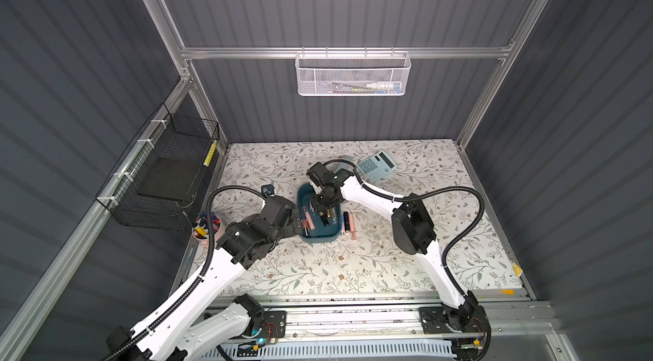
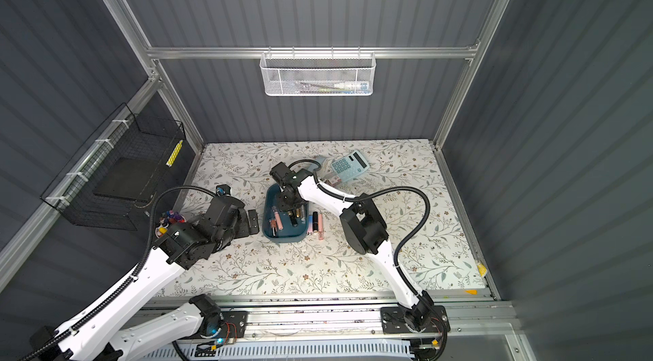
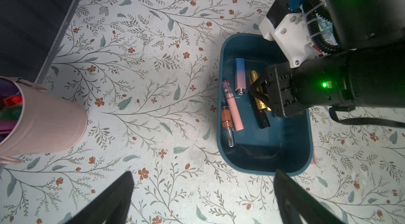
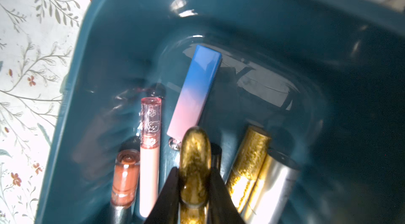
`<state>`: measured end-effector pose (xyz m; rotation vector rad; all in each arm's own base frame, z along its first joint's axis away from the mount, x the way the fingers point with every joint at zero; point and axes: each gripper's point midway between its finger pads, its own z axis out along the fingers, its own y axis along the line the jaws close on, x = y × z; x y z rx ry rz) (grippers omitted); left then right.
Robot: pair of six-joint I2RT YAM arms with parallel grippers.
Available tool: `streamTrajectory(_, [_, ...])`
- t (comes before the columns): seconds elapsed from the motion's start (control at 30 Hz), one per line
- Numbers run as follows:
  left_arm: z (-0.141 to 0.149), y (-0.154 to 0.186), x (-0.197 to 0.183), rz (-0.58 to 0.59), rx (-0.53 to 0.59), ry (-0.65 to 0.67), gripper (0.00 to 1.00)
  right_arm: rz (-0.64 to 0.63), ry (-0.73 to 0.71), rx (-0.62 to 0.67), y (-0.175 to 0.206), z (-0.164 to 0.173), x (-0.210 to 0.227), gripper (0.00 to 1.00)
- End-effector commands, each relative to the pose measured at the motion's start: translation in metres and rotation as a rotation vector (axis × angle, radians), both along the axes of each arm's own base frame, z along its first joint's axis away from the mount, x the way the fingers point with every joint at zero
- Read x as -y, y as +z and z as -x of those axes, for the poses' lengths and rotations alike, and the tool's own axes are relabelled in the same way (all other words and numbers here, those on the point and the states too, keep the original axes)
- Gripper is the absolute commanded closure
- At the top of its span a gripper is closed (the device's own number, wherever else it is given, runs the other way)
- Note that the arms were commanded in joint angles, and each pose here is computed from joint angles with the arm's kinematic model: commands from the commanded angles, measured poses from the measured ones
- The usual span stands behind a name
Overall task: Put the lipstick into the storage box
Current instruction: Place the lipstick in the storage box.
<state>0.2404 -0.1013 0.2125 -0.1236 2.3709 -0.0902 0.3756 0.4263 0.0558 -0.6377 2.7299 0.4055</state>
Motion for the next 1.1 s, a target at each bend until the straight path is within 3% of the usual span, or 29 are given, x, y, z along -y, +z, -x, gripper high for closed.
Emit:
streamTrajectory(0.0, [0.000,-0.002,-0.006,-0.036,-0.004,0.010,0.00,0.005,0.007,-0.006,0.000,-0.006,0.003,0.77])
streamTrajectory(0.57, [-0.010,-0.007,0.001,-0.056,-0.018,0.000,0.00,0.009,-0.011,-0.026,-0.011,-0.026,0.018,0.76])
streamTrajectory(0.7, [-0.011,-0.008,0.004,-0.048,-0.022,-0.007,0.00,0.013,-0.006,-0.035,-0.014,-0.024,0.018,0.72])
streamTrajectory(0.93, [-0.011,-0.010,0.005,-0.050,-0.027,-0.006,0.00,0.004,-0.010,-0.027,-0.005,-0.025,0.019,0.65])
streamTrajectory(1.07, [-0.013,-0.009,0.007,-0.042,-0.023,-0.010,0.00,0.009,-0.012,0.007,0.021,-0.022,0.027,0.64])
